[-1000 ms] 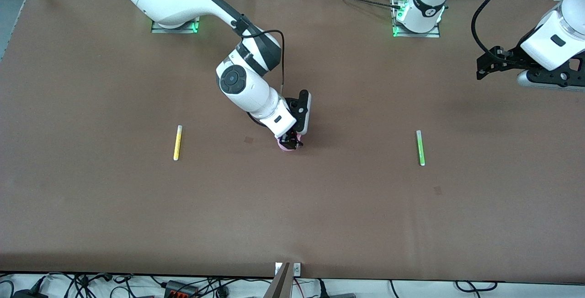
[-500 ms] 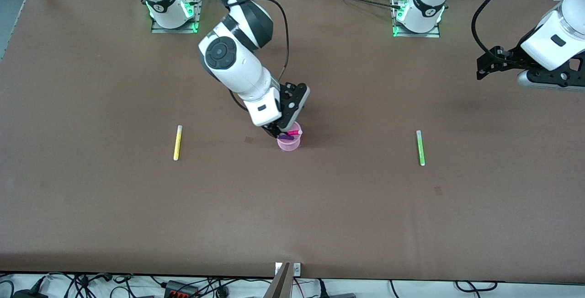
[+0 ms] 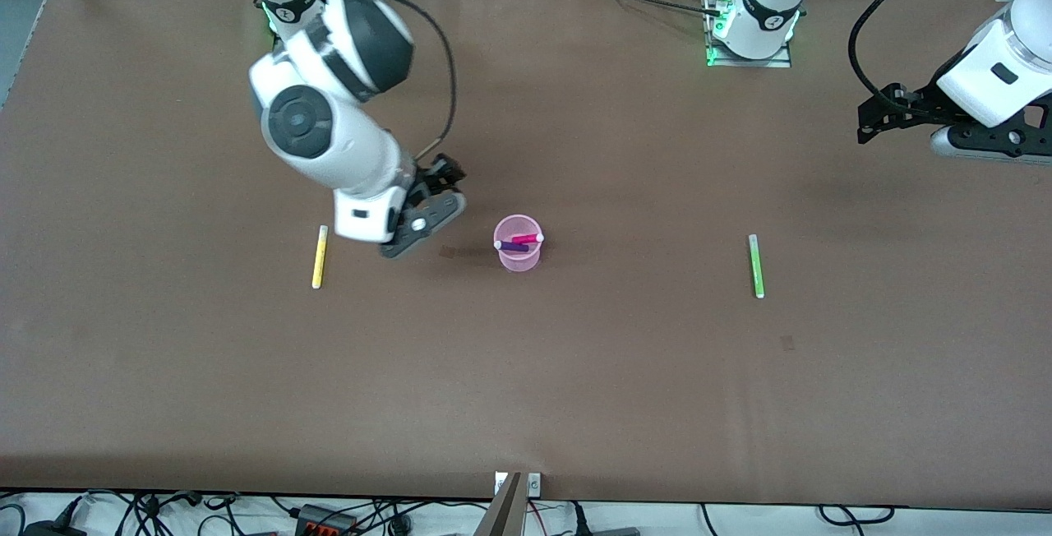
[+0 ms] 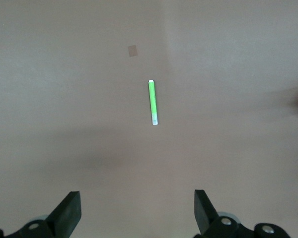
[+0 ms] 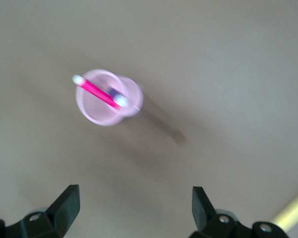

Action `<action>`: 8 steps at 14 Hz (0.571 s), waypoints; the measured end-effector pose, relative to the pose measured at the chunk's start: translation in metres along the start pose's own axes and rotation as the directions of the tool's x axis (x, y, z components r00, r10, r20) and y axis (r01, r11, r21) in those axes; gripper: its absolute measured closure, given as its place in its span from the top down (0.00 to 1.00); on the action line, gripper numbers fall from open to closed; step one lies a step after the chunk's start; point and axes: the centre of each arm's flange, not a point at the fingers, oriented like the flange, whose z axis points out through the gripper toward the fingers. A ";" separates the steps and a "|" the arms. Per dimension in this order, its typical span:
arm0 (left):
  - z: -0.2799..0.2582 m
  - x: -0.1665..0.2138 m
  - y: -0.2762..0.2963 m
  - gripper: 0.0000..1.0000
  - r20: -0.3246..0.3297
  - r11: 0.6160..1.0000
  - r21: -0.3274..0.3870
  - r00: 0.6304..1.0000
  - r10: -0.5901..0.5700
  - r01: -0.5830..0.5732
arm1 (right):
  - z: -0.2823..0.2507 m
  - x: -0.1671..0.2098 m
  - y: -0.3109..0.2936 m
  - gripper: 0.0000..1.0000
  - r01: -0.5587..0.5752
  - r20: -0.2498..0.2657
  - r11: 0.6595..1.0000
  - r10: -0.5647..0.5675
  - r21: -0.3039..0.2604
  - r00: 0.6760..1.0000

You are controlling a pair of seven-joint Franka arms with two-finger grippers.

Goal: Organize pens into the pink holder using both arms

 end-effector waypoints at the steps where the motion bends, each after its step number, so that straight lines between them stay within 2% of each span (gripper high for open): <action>1: 0.000 0.000 0.000 1.00 0.000 1.000 0.000 1.000 0.000 0.000 | -0.007 -0.005 0.025 1.00 -0.043 0.021 0.999 0.043 -0.015 0.999; 3: 0.000 0.000 0.000 1.00 0.000 1.000 0.000 1.000 0.000 0.000 | -0.020 -0.016 0.071 1.00 -0.114 0.047 0.991 0.117 -0.065 0.992; 5: 0.000 0.000 0.000 1.00 0.000 1.000 0.000 1.000 0.000 0.000 | -0.029 -0.028 0.095 1.00 -0.217 0.080 0.972 0.224 -0.092 0.971; 8: 0.000 0.000 0.000 1.00 0.001 1.000 0.000 1.000 0.000 0.000 | -0.044 -0.043 0.115 1.00 -0.346 0.082 0.930 0.358 -0.127 0.930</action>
